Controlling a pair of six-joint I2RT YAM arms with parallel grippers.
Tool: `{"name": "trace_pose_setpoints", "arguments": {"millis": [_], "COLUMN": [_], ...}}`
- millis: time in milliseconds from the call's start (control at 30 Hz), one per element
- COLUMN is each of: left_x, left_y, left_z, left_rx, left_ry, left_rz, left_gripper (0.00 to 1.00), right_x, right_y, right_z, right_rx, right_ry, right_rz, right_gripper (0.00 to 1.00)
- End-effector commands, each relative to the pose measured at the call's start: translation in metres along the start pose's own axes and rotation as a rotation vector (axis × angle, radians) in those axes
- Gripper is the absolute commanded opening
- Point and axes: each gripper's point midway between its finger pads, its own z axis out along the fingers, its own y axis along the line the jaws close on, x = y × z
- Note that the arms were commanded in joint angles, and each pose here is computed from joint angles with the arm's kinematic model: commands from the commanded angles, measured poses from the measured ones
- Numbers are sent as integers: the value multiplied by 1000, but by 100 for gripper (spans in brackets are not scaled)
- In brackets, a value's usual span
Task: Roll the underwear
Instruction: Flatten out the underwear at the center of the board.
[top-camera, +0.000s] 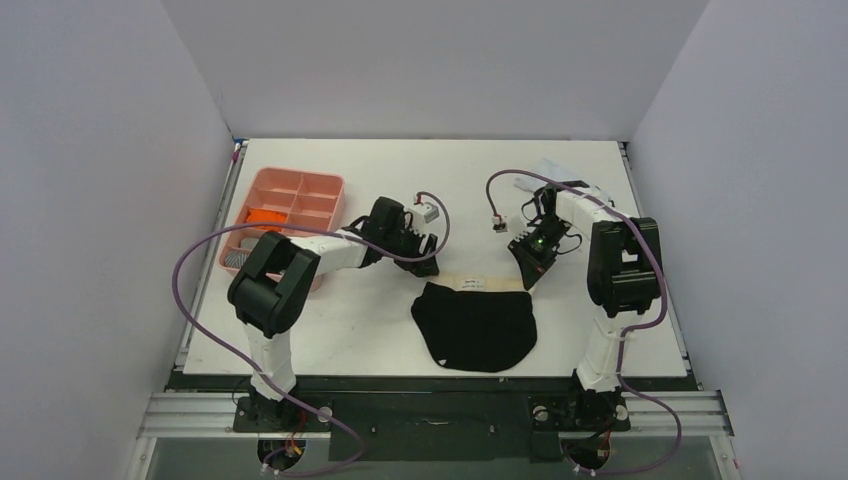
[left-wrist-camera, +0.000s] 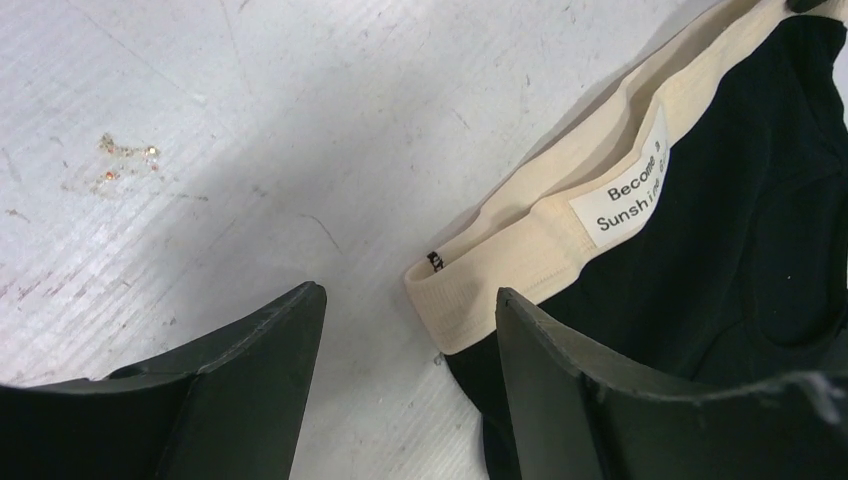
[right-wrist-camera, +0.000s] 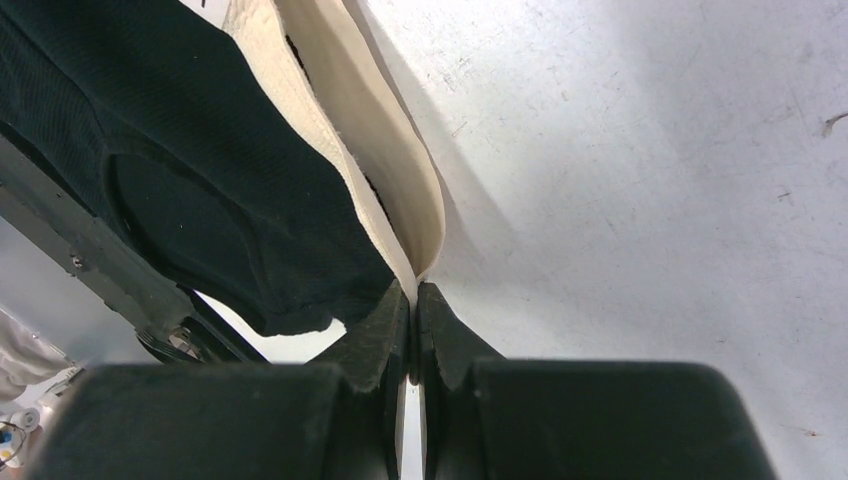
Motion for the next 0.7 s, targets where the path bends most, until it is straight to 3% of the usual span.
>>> {"name": "trace_pose_setpoints", "arguments": {"millis": [0,200,433,500,600,667], "left_x": [40,47,58,60,56,49], "left_y": [-2,-14,-21,-20,-16,-10], "left_z": [-4,8,16,17,14,9], "left_rx": [-3,28,73,80,84,78], "left_ry": [118,145,179,183,174,156], "left_rz": [-37,-29,-56,-66,-90,-103], "left_gripper": [61,56,38,30,6,0], "right_x": [-11,-13,-16,-18,-18,-17], "right_y": [4,5,6,6,5,3], "right_z": [-15,-16,-17,-17,-19,-21], "right_rx": [21,17,11,12,20,36], "right_ry": [-69,-79,-93,-97,-98,-92], "right_rz": [-19,-15,-10,-11,-13,-19], "right_gripper": [0,0,0,0,0,0]}}
